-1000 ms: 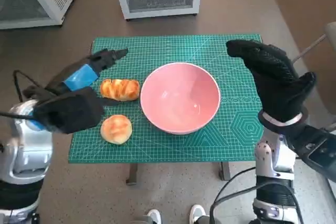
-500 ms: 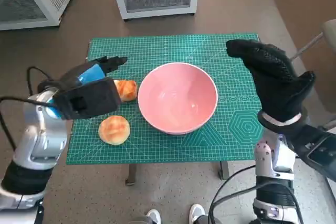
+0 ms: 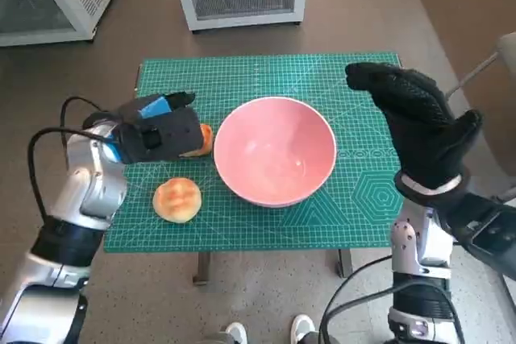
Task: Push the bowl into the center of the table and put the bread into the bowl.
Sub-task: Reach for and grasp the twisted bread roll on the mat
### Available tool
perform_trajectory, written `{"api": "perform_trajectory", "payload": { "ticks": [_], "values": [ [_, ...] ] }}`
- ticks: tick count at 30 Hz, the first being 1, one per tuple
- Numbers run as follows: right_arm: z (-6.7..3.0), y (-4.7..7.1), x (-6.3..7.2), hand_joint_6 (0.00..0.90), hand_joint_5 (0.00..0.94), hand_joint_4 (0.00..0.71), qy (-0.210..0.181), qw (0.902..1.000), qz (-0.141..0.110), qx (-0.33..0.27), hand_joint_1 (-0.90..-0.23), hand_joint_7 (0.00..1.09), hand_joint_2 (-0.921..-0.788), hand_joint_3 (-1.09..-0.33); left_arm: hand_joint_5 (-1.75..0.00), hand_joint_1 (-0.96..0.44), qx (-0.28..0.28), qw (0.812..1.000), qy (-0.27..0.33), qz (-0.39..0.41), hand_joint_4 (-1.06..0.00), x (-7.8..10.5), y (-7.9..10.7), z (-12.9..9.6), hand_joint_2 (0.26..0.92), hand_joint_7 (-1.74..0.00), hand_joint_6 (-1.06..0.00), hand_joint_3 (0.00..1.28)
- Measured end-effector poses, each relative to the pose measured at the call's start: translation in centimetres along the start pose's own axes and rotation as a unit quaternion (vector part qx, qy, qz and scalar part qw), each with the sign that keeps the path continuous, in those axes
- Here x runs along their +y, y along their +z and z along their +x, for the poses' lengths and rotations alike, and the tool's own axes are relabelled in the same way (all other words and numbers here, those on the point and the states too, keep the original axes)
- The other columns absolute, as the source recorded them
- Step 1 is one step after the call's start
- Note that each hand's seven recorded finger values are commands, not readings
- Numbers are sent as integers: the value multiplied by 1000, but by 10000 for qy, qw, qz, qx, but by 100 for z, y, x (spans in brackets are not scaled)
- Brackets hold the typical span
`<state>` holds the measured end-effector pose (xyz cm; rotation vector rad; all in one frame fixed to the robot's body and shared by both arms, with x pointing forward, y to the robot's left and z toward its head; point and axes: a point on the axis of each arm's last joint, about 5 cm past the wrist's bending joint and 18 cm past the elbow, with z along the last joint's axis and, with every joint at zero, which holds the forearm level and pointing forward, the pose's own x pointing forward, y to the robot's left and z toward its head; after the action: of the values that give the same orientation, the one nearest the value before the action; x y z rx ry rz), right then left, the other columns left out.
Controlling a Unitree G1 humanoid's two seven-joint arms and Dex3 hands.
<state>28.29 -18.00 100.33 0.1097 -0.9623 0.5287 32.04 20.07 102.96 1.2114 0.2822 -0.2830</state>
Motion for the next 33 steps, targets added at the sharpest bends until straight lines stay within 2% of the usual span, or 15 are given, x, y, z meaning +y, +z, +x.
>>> {"api": "perform_trajectory", "payload": {
  "ticks": [12,16,18,22,23,24,26,27,28,29,30,31,32,33],
  "values": [
    [-23,9,9,159,1,495,-59,10000,-9,9,-387,660,-921,-449,-6,51,648,9973,-268,199,-164,-178,-25,348,779,-36,-372,33],
    [-33,11,11,158,1,495,-71,10000,-12,17,-387,660,-921,-449,-26,59,743,9963,-386,206,-215,-271,-41,421,792,-47,-405,40],
    [-35,12,11,158,1,495,-75,10000,-14,19,-387,660,-921,-450,-40,63,760,9959,-433,223,-255,-311,-43,448,798,-54,-426,44],
    [-44,11,11,159,1,496,-88,10000,-14,31,-387,660,-921,-451,-97,64,741,9960,-411,298,-461,-348,-43,483,819,-69,-494,56],
    [-47,11,12,159,1,496,-89,10000,-14,37,-387,660,-921,-452,-136,64,733,9960,-394,328,-550,-348,-43,488,827,-83,-529,60],
    [-50,10,12,159,1,496,-92,9999,-15,42,-387,660,-921,-452,-163,64,723,9960,-375,366,-576,-346,-42,493,831,-83,-544,59],
    [-55,10,13,159,1,496,-93,9999,-16,50,-387,660,-921,-454,-490,62,708,9959,-327,457,-586,-342,-47,499,852,-92,-623,50],
    [-58,10,13,159,1,496,-95,9999,-16,53,-388,659,-921,-454,-651,122,699,9958,-309,496,-591,-343,-50,502,866,-101,-648,67],
    [-60,10,14,159,1,496,-96,9999,-15,56,-388,659,-921,-454,-890,208,684,9958,-291,539,-593,-346,-55,505,886,-116,-683,95],
    [-62,10,14,159,1,496,-98,9999,-15,59,-389,659,-921,-454,-1030,265,657,9958,-268,576,-609,-349,-58,507,898,-148,-730,100],
    [-64,9,14,159,1,496,-101,9999,-14,61,-389,659,-921,-454,-1080,285,636,9958,-255,609,-615,-356,-63,508,903,-159,-747,102],
    [-66,9,14,159,1,496,-102,9999,-14,63,-389,659,-921,-454,-1128,229,613,9958,-244,640,-628,-362,-68,510,906,-333,-719,101],
    [-66,9,14,160,1,496,-101,9999,-14,63,-389,659,-921,-455,-1210,148,589,9957,-231,674,-635,-370,-74,511,912,-598,-665,109],
    [-66,9,14,160,1,496,-102,9999,-14,62,-389,658,-921,-455,-1262,95,565,9958,-222,691,-642,-376,-78,512,915,-746,-652,104]
  ]
}}
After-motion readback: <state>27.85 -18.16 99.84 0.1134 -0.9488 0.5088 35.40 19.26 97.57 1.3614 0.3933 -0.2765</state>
